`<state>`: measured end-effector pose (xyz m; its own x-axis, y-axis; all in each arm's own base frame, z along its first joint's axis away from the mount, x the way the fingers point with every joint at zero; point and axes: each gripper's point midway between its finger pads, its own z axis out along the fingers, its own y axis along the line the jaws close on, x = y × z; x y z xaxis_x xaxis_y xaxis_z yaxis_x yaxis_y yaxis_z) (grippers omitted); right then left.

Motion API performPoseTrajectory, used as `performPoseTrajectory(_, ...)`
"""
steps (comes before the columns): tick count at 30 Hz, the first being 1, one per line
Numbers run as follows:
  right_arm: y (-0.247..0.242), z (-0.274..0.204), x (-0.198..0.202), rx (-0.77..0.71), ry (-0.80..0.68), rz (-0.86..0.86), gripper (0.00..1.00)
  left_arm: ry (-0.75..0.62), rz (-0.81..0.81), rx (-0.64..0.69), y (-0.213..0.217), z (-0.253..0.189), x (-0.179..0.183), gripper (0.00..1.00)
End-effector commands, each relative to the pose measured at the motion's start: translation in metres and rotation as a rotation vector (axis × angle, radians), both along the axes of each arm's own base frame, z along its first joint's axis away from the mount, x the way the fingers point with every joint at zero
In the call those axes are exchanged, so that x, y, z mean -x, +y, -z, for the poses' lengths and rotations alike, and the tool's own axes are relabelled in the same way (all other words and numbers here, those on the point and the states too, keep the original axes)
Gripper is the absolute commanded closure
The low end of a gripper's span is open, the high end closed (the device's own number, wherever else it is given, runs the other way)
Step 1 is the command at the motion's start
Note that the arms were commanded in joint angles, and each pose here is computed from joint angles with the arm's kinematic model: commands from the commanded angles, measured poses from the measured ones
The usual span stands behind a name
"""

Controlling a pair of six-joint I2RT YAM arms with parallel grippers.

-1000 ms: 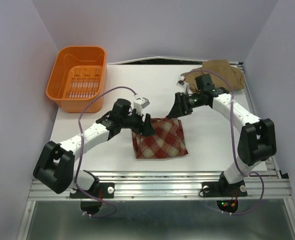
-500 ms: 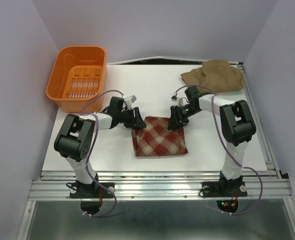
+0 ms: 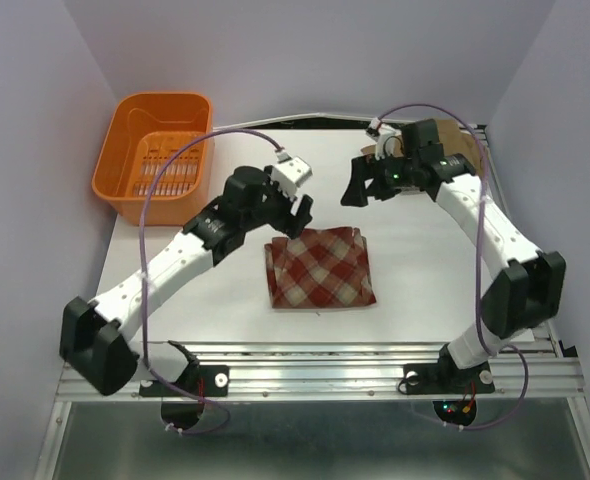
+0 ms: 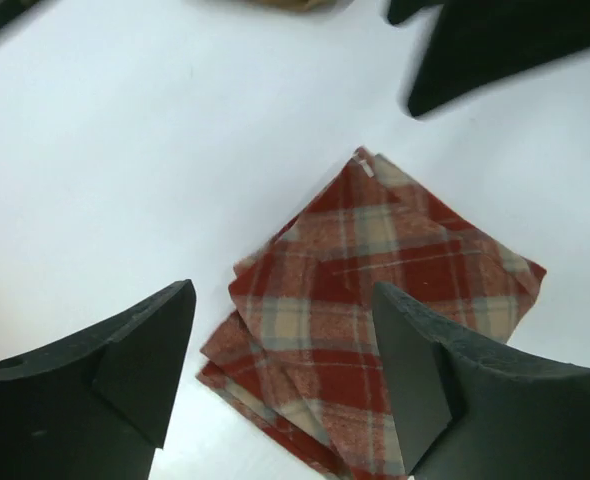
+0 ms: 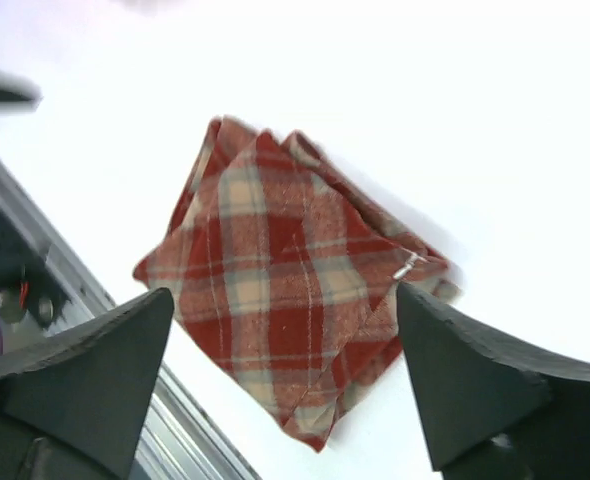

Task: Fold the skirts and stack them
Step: Fold the skirt, then neatly place the folded skirt to the corner

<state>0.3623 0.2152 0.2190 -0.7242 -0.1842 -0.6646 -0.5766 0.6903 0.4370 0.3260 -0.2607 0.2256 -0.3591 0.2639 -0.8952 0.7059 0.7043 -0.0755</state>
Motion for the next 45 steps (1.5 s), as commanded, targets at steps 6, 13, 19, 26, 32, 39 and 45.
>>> performPoseTrajectory(6,-0.083,-0.014,-0.006,0.138,-0.077,0.447,0.0,-0.354,0.257,-0.495,0.001,0.029,0.076,0.17)
performPoseTrajectory(13,-0.117,0.05,0.037,0.059,0.177,0.571,0.0,-0.442,0.558,-0.686,-0.031,0.092,0.14,0.18)
performPoseTrajectory(19,-0.126,0.074,0.052,-0.045,0.309,0.621,0.0,-0.399,0.663,-0.749,-0.067,0.131,0.167,0.18)
performPoseTrajectory(26,-0.114,0.084,0.063,-0.132,0.371,0.595,0.0,-0.346,0.637,-0.788,-0.083,0.167,0.16,0.26)
performPoseTrajectory(32,-0.102,0.102,0.076,-0.189,0.445,0.563,0.0,-0.204,0.576,-0.673,-0.087,0.171,0.137,0.59)
performPoseTrajectory(39,-0.092,0.11,0.066,-0.235,0.513,0.519,0.0,-0.083,0.534,-0.487,-0.091,0.145,0.098,0.87)
performPoseTrajectory(45,-0.073,0.11,0.062,-0.333,0.534,0.441,0.0,-0.03,0.584,-0.382,-0.098,0.127,0.09,1.0)
